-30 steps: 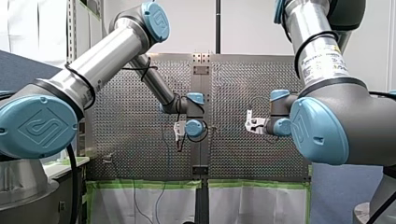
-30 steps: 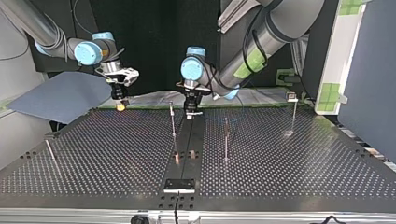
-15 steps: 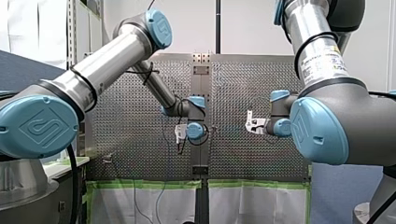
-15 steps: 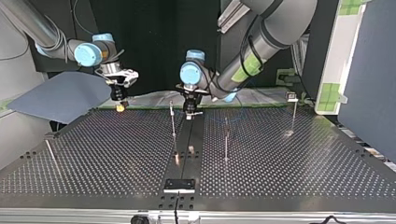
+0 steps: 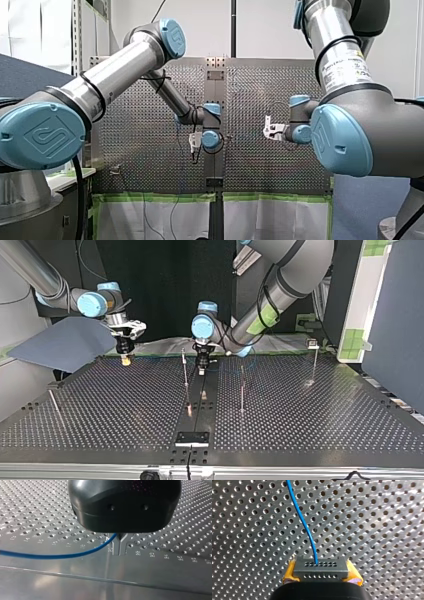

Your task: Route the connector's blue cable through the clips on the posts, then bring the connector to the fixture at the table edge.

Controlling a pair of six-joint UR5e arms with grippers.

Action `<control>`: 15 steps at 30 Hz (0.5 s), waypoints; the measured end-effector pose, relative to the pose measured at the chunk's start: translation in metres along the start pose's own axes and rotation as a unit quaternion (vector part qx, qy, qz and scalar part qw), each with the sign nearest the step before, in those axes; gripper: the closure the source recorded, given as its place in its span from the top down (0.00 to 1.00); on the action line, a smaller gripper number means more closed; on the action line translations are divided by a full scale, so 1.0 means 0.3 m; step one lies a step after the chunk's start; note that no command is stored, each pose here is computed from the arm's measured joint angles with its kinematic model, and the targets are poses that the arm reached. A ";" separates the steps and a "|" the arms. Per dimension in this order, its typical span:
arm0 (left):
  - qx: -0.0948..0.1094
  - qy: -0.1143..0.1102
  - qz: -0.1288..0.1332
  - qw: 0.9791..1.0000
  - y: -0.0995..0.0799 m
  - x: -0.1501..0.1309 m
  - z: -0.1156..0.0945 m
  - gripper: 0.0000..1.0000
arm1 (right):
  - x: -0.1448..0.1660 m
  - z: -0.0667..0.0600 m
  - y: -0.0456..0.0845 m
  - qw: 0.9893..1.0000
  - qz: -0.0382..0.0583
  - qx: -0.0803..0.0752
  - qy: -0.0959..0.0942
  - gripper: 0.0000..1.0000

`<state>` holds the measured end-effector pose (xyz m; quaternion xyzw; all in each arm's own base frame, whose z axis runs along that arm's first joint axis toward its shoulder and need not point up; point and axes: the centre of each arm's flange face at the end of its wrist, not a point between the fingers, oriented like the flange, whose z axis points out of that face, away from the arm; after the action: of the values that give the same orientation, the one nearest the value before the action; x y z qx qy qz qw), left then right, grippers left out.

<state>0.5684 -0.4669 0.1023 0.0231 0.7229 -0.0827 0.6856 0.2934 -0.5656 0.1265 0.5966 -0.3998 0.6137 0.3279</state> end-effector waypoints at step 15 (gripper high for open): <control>-0.007 0.003 0.007 1.000 0.019 -0.007 0.014 0.00 | -0.108 0.096 0.020 1.000 0.000 0.003 -0.021 0.02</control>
<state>0.5734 -0.4616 0.1037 0.0234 0.7254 -0.0725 0.6841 0.3042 -0.5913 0.0928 0.6104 -0.4050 0.6023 0.3173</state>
